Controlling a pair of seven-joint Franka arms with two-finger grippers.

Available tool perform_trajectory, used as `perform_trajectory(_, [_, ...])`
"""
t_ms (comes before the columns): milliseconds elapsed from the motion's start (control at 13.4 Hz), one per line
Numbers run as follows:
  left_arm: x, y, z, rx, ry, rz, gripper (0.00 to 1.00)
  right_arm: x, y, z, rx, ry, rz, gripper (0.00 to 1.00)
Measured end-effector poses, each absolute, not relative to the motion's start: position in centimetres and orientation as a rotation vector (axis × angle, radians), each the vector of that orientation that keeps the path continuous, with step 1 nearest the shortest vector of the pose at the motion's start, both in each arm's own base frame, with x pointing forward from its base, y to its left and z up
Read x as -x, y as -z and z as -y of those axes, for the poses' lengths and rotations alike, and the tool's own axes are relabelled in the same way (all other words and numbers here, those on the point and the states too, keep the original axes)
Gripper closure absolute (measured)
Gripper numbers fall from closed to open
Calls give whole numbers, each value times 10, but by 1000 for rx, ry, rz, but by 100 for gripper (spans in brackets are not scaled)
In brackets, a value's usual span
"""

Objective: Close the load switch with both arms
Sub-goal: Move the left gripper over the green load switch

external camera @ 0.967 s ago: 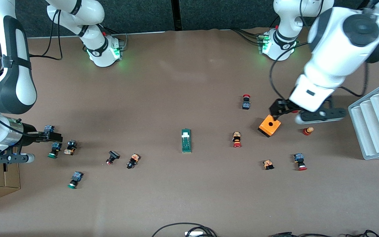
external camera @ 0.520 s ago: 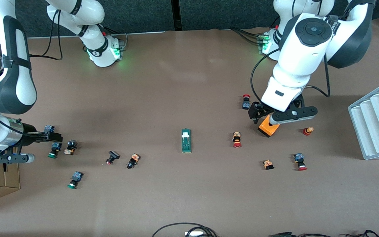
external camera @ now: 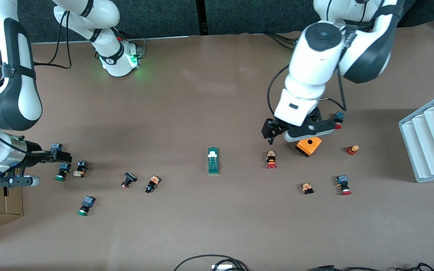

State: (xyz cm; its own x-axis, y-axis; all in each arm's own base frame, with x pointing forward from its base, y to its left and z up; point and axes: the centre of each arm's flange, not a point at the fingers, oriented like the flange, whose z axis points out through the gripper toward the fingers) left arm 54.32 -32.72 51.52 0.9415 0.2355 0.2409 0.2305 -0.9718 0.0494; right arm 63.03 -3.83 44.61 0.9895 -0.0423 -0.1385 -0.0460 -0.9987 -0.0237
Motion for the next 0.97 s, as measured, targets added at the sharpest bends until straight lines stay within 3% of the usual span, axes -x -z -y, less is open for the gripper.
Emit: perform_trajectory(967, [-507, -447, 431, -3058, -718, -500, 0, -630, -446, 40, 3107, -214, -72, 0])
